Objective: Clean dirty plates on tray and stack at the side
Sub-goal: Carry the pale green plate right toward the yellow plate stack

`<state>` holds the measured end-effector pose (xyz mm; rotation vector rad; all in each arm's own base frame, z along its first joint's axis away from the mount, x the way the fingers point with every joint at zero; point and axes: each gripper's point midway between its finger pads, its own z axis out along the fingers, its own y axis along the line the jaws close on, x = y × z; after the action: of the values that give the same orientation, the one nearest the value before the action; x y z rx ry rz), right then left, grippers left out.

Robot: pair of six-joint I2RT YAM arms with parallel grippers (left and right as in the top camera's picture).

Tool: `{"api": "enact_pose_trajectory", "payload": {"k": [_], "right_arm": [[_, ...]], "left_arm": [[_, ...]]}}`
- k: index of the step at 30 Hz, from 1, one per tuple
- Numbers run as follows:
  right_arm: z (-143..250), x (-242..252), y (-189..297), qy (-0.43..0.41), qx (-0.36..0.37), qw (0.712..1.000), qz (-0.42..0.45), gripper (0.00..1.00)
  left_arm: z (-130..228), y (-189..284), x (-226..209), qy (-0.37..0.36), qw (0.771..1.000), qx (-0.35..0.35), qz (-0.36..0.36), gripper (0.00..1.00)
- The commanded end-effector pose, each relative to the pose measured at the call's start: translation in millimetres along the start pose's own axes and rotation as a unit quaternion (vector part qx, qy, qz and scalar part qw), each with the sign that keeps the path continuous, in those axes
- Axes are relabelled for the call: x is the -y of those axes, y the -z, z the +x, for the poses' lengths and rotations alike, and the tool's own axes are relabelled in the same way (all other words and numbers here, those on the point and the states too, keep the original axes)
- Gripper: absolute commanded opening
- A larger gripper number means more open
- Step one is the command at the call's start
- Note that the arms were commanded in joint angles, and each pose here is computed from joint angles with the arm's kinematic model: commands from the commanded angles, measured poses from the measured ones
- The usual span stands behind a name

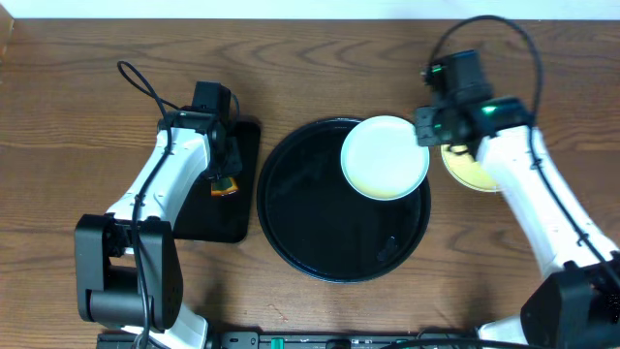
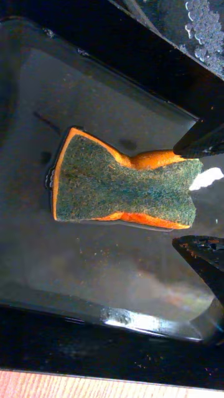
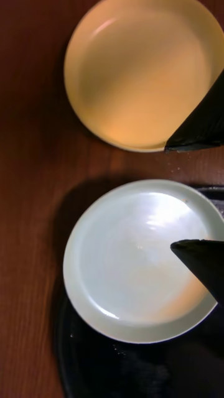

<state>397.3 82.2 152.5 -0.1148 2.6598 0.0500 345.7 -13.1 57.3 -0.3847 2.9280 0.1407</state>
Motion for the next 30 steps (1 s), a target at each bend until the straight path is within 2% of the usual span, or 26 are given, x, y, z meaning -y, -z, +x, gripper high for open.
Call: {"api": "enact_pose_trajectory", "payload": {"k": [1,6,10,17,21,23,26,30], "right_arm": [[11.2,-6.2,-12.0,0.023,-0.036,0.993,-0.109,0.46],[22.1,14.3,-35.5,0.013,-0.067,0.989,-0.131,0.45],[31.9,9.9,-53.8,0.030,-0.087,0.980,-0.175,0.45],[47.0,10.3,-91.3,0.034,-0.120,0.976,-0.180,0.42],[54.1,9.3,-109.0,0.031,-0.134,0.973,-0.184,0.31],[55.7,9.4,-113.7,0.030,-0.136,0.973,-0.184,0.22],[53.6,9.5,-115.4,0.032,-0.131,0.974,-0.184,0.19],[53.2,8.7,-115.2,0.031,-0.131,0.973,-0.187,0.01]], "left_arm": [[1.1,3.1,-1.7,0.003,1.000,0.002,0.002,0.42],[1.1,3.1,-1.7,0.003,1.000,0.002,0.002,0.42],[1.1,3.1,-1.7,0.003,1.000,0.002,0.002,0.42],[1.2,3.1,-1.7,0.003,1.000,0.002,0.002,0.42],[1.2,3.1,-1.7,0.003,1.000,0.002,0.002,0.42],[1.3,3.1,-1.7,0.003,1.000,0.002,0.002,0.42],[1.2,3.1,-1.7,0.003,1.000,0.002,0.002,0.42],[2.0,3.1,0.4,0.003,1.000,0.000,0.008,0.42]]}}
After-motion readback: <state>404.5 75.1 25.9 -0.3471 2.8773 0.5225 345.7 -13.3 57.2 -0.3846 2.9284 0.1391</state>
